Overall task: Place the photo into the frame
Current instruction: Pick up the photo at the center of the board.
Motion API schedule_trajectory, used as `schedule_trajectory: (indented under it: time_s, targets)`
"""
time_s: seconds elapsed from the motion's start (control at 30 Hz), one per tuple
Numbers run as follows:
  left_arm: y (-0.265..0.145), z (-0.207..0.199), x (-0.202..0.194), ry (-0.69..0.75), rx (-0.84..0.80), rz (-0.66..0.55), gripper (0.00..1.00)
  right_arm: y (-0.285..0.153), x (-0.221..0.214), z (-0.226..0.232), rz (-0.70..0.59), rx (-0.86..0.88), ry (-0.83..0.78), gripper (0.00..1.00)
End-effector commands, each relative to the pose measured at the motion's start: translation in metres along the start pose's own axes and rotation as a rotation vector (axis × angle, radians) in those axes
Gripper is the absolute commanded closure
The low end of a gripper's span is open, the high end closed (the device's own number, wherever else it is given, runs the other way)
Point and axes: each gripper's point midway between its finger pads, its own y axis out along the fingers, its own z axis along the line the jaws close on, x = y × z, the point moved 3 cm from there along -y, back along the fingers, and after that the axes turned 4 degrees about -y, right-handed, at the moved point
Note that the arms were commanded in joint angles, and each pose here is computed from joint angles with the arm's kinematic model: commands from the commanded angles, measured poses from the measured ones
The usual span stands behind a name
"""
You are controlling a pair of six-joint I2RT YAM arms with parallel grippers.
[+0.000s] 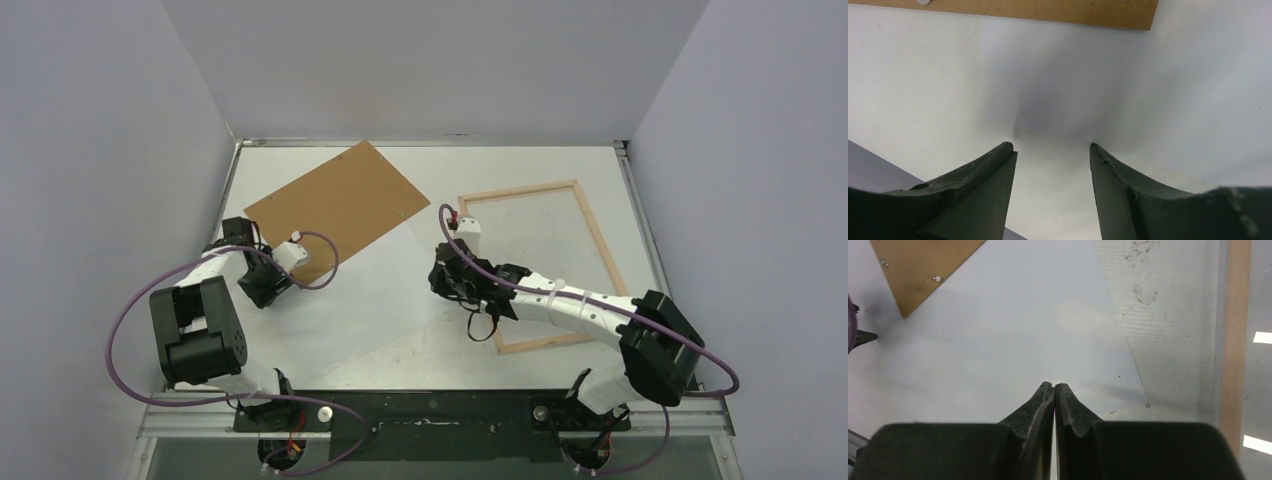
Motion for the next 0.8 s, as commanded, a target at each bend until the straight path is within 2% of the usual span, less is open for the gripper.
schedule_trajectory:
  time_s: [0.0, 0.03, 0.07, 0.1, 0.13, 0.17, 0.2, 0.23, 0.27, 0.3, 0.33, 0.37, 0.4, 0.43, 0.47, 0.53, 0.6, 0.63, 0.7, 0.73, 0.77]
  targets:
    - [0.015, -0.028, -0.003, -0.012, -0.116, -0.01, 0.45, -0.015, 0.007, 0.013, -0.036, 0.007, -0.055, 0.79]
    - [0.015, -0.027, -0.003, -0.013, -0.115, -0.01, 0.45, -0.017, 0.006, 0.014, -0.034, -0.003, -0.065, 0.3]
    - [0.015, -0.027, -0.004, -0.014, -0.115, -0.006, 0.45, -0.021, 0.004, 0.017, -0.041, -0.013, -0.076, 0.01]
    - [0.015, -0.028, -0.004, -0.016, -0.118, -0.001, 0.45, -0.025, 0.004, 0.019, -0.047, -0.015, -0.079, 0.09]
    - [0.016, -0.029, -0.005, -0.016, -0.12, 0.003, 0.46, -0.028, 0.002, 0.021, -0.047, -0.006, -0.076, 0.08]
    - [0.016, -0.029, -0.006, -0.014, -0.119, 0.008, 0.47, -0.029, 0.001, 0.023, -0.04, 0.015, -0.068, 0.24]
    - [0.017, -0.03, -0.007, -0.013, -0.116, 0.012, 0.48, -0.03, 0.0, 0.023, -0.043, 0.023, -0.061, 0.8]
    - [0.018, -0.03, -0.008, -0.015, -0.116, 0.014, 0.48, -0.03, -0.003, 0.022, -0.028, 0.014, -0.041, 0.93]
    - [0.018, -0.031, -0.009, -0.014, -0.114, 0.016, 0.5, -0.028, -0.008, 0.022, -0.01, 0.016, -0.041, 0.94]
    - [0.018, -0.031, -0.009, -0.014, -0.113, 0.014, 0.52, -0.026, -0.013, 0.021, 0.01, 0.012, -0.046, 0.95]
    - [0.017, -0.032, -0.008, -0.019, -0.114, 0.01, 0.55, -0.023, -0.018, 0.021, 0.029, 0.011, -0.053, 0.87]
    - [0.017, -0.032, -0.007, -0.023, -0.116, 0.006, 0.61, -0.02, -0.024, 0.021, 0.047, 0.008, -0.06, 0.62]
    - [0.017, -0.032, -0.007, -0.025, -0.117, 0.003, 0.76, -0.019, -0.028, 0.021, 0.055, 0.007, -0.065, 0.34]
    - [0.016, -0.032, -0.006, -0.031, -0.114, -0.001, 0.98, -0.017, -0.031, 0.02, 0.058, 0.002, -0.068, 0.17]
    - [0.015, -0.031, -0.005, -0.039, -0.112, -0.008, 1.0, -0.016, -0.034, 0.019, 0.062, 0.001, -0.069, 0.06]
    - [0.014, -0.031, -0.004, -0.049, -0.103, -0.009, 1.0, -0.014, -0.037, 0.017, 0.066, -0.002, -0.068, 0.0]
    - [0.013, -0.03, -0.005, -0.055, -0.102, 0.0, 1.0, -0.012, -0.043, 0.014, 0.078, -0.001, -0.058, 0.05]
    - [0.013, -0.03, -0.004, -0.056, -0.103, -0.002, 0.96, -0.012, -0.045, 0.013, 0.085, 0.002, -0.051, 0.06]
    - [0.012, -0.027, -0.002, -0.073, -0.077, -0.015, 0.62, -0.009, -0.05, 0.012, 0.104, 0.012, -0.035, 0.09]
    - [0.011, -0.025, -0.002, -0.07, -0.066, -0.019, 0.56, -0.007, -0.053, 0.011, 0.116, 0.02, -0.027, 0.1]
    - [0.011, -0.025, -0.002, -0.063, -0.065, -0.02, 0.54, -0.006, -0.055, 0.01, 0.126, 0.026, -0.018, 0.1]
